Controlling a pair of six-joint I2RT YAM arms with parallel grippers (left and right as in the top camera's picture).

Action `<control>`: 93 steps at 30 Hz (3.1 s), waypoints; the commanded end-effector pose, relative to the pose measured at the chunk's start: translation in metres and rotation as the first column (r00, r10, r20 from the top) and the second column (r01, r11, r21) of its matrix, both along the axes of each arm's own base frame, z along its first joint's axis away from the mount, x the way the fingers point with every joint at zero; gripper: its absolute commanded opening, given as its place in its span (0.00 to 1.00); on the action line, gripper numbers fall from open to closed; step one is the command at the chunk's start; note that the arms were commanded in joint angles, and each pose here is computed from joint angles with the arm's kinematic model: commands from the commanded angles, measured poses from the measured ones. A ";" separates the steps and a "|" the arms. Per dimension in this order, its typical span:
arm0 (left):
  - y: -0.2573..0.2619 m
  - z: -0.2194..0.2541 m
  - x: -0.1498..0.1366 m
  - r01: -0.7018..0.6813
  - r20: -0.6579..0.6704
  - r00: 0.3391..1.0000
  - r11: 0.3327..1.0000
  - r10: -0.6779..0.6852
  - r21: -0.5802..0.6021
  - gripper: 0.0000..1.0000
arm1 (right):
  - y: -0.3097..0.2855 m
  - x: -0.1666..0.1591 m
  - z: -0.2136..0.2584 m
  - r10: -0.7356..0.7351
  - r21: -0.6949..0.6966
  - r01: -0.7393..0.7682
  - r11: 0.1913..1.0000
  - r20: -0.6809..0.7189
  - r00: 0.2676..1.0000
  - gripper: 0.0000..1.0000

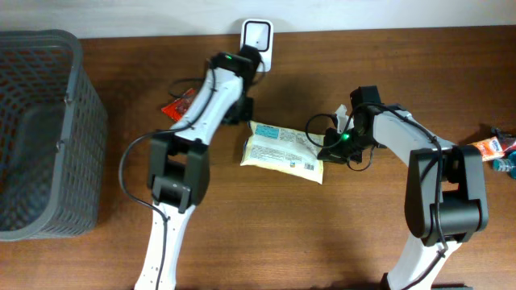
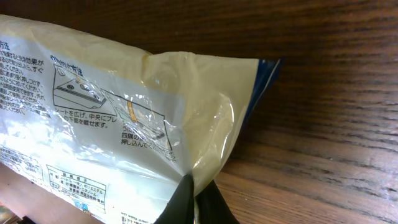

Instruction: Scan the item barcode

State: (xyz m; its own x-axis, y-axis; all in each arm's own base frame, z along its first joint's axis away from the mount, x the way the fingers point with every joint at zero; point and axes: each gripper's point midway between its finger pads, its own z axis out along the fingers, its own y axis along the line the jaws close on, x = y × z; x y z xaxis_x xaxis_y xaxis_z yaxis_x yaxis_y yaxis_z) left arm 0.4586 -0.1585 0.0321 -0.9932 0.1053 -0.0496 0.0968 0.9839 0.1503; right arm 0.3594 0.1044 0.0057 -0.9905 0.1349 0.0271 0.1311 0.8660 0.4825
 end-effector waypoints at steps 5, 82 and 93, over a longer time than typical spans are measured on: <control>-0.006 0.099 0.017 -0.054 0.120 0.990 0.989 0.071 -0.141 0.00 | -0.016 -0.010 -0.017 0.004 -0.095 -0.008 0.995 -0.039 0.999 0.04; -0.093 -0.030 -0.067 0.141 -0.216 0.934 0.847 -0.285 -0.513 0.00 | -0.051 -0.005 0.062 -0.048 -0.306 0.000 0.952 -0.151 0.987 0.99; 0.014 0.128 0.012 0.075 0.155 0.985 0.997 -0.073 -0.011 0.00 | -0.051 -0.004 0.062 -0.048 -0.305 0.001 0.952 -0.148 0.988 0.99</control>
